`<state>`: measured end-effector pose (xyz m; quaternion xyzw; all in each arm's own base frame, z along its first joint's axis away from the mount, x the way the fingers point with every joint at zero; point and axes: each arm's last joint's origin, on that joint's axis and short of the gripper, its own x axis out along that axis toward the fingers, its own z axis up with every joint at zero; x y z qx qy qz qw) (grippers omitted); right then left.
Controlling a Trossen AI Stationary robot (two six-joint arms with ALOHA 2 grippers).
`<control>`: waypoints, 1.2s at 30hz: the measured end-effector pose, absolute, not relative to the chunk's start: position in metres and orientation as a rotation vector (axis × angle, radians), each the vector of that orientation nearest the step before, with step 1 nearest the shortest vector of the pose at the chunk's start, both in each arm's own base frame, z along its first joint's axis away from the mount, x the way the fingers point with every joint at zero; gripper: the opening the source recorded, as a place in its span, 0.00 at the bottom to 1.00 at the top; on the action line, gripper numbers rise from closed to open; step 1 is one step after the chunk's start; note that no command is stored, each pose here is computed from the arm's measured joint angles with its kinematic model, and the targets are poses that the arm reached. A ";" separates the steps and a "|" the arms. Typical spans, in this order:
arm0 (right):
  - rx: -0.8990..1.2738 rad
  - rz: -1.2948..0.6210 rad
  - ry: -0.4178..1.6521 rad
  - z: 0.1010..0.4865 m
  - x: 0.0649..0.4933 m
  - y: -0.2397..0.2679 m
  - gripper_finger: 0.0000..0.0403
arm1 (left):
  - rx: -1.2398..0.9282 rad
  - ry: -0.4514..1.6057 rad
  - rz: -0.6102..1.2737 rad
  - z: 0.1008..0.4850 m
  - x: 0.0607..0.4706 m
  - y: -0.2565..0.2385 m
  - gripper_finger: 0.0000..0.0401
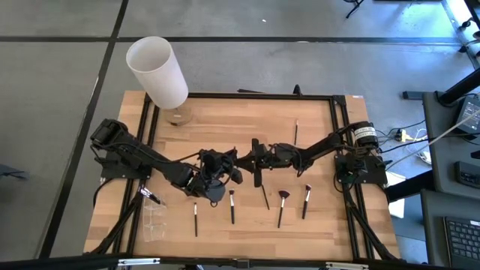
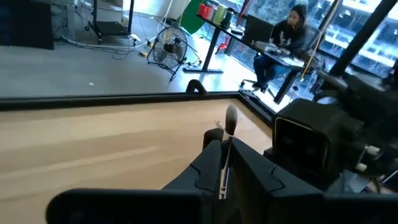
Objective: Put items in baskets/containers
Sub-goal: Put the eyeshadow brush into the transparent organizer
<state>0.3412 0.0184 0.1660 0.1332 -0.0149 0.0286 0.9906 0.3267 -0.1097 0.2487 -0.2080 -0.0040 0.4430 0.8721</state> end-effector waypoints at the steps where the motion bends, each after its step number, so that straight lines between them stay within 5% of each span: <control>1: 0.260 0.054 -0.019 0.165 0.341 0.018 0.07 | -0.410 0.016 0.914 0.249 0.327 -0.110 0.08; 8: 0.260 0.135 0.132 0.160 0.339 0.010 0.09 | -0.116 0.347 0.699 0.253 0.316 -0.108 0.13; 18: 0.254 0.274 0.581 0.163 0.348 -0.004 0.10 | 0.101 0.682 0.426 0.258 0.289 -0.104 0.41; 25: 0.312 0.255 0.536 0.171 0.354 0.000 0.10 | 0.339 0.727 0.297 0.257 0.285 -0.118 0.55; 36: 0.427 0.248 0.594 0.171 0.354 0.001 0.11 | 0.935 0.796 0.172 0.234 0.298 -0.134 0.56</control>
